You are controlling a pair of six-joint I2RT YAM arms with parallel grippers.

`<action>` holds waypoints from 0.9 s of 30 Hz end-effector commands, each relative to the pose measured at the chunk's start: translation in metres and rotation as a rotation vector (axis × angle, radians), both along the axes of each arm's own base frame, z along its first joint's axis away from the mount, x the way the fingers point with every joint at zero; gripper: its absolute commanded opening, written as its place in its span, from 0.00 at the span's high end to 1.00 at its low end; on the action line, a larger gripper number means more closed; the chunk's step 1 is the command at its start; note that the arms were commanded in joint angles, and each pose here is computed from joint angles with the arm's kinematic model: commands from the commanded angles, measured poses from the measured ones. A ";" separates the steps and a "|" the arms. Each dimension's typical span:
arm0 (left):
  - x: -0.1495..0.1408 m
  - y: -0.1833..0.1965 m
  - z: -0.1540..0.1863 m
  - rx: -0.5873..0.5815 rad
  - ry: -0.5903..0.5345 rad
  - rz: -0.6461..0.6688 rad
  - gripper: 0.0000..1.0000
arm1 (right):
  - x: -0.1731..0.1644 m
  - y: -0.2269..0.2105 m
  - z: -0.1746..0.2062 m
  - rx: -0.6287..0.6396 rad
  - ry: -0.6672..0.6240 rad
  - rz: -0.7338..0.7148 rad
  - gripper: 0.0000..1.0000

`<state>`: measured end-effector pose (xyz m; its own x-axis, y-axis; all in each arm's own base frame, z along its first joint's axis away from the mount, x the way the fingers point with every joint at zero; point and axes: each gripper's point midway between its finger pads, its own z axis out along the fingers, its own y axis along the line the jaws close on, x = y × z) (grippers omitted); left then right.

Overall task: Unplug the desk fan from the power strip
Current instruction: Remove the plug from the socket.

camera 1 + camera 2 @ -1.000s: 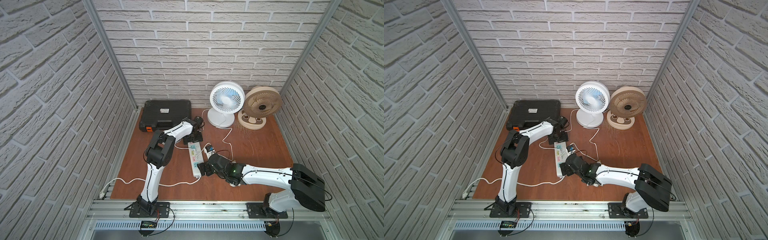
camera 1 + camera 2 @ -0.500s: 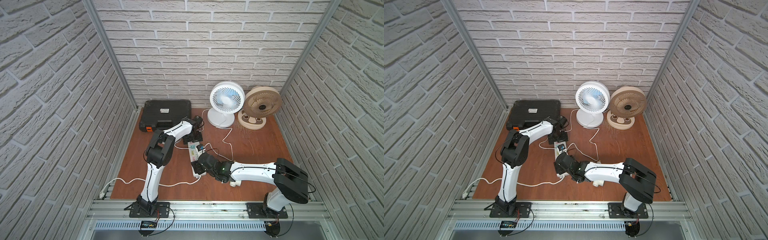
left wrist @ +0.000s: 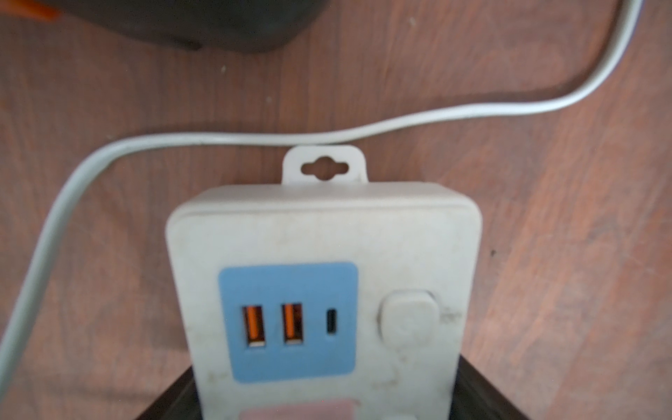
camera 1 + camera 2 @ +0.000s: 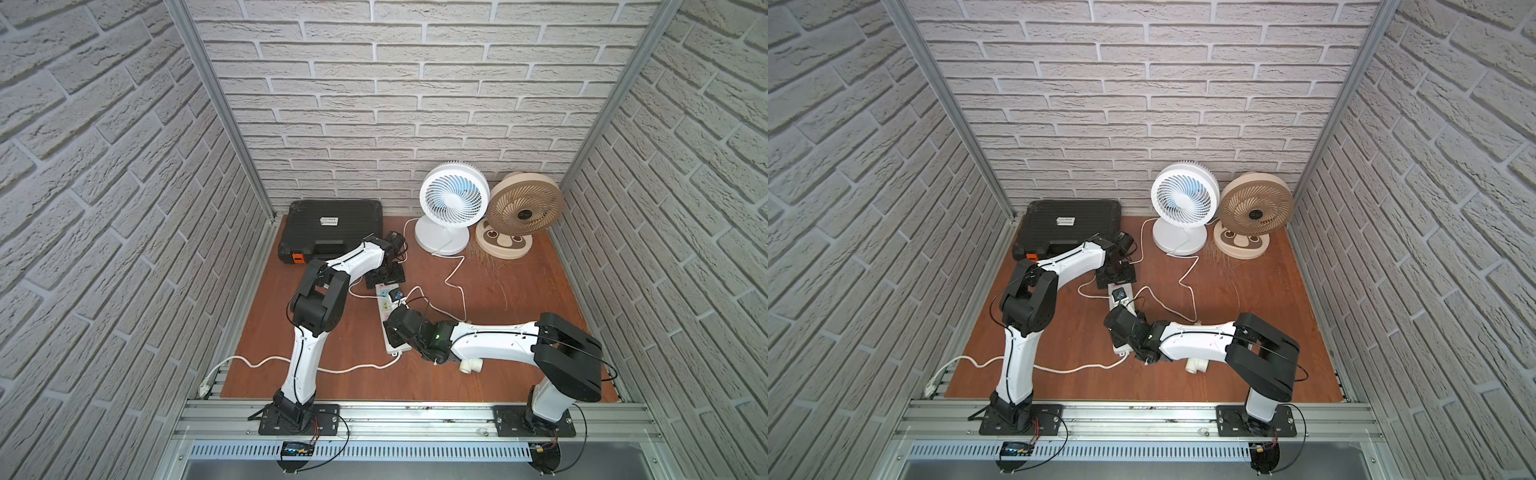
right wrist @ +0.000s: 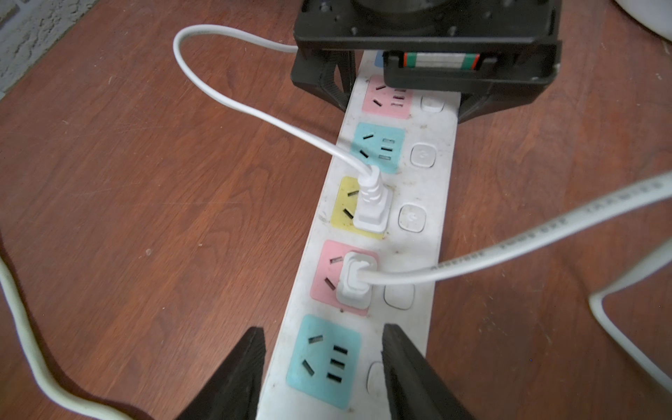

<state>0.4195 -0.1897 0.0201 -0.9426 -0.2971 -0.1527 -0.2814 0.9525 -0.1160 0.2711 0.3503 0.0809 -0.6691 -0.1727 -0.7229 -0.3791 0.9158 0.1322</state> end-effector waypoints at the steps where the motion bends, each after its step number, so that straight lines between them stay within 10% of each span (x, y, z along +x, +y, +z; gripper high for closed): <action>1: -0.038 0.021 -0.066 0.050 0.199 0.030 1.00 | 0.005 0.007 0.004 0.006 -0.020 -0.023 0.46; 27: -0.037 0.018 -0.074 0.043 0.212 0.002 1.00 | 0.034 -0.004 -0.015 -0.045 0.025 -0.144 0.64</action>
<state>0.4196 -0.1901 0.0195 -0.9459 -0.2870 -0.1510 -0.2717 0.9556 -0.1144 0.2984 0.3432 0.0604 -0.7093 -0.1304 -0.6928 -0.2576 0.9627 0.0825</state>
